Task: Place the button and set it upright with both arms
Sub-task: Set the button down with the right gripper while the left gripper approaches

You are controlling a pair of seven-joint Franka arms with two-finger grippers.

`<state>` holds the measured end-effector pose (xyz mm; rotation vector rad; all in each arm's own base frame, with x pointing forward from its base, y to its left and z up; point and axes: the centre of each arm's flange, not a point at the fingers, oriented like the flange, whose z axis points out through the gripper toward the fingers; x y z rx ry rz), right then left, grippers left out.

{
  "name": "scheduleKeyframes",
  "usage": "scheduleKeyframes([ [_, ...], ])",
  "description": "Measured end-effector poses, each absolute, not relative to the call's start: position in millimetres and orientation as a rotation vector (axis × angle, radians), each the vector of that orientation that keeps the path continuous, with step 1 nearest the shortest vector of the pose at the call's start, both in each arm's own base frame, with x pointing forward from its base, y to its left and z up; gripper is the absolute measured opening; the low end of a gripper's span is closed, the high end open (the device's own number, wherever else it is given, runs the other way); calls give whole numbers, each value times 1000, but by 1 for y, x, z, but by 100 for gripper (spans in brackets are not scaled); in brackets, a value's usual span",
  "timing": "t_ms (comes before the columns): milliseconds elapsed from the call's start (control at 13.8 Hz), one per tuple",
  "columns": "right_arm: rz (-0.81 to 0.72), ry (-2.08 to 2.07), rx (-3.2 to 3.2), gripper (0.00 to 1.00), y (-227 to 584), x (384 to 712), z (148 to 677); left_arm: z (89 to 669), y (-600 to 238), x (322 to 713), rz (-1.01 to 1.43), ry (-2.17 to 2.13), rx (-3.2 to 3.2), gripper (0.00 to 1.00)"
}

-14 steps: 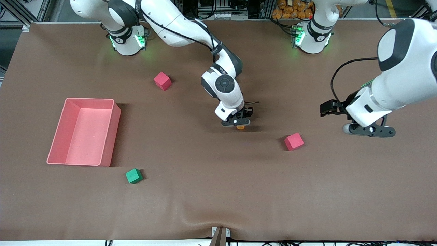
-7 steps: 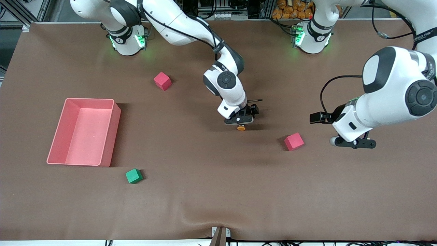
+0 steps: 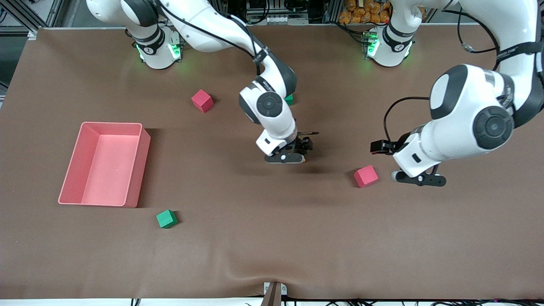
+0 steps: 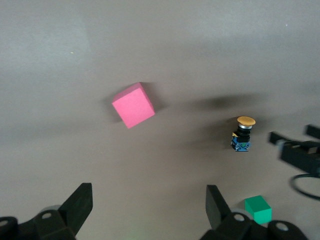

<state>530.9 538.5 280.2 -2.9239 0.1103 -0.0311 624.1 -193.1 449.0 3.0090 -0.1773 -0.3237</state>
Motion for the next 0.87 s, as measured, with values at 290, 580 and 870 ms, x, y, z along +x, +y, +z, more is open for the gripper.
scheduleKeyframes([
  [290, -67, 26, -2935, 100, 441, 569, 329, 431, -222, 618, -365, -240, 3009, 100],
  [580, -7, -22, -2940, 100, 333, 578, 382, 410, -248, 612, -425, -254, 2985, 100],
  [870, 155, 46, -2942, 100, 214, 580, 435, 373, -280, 610, -518, -257, 2922, 100],
])
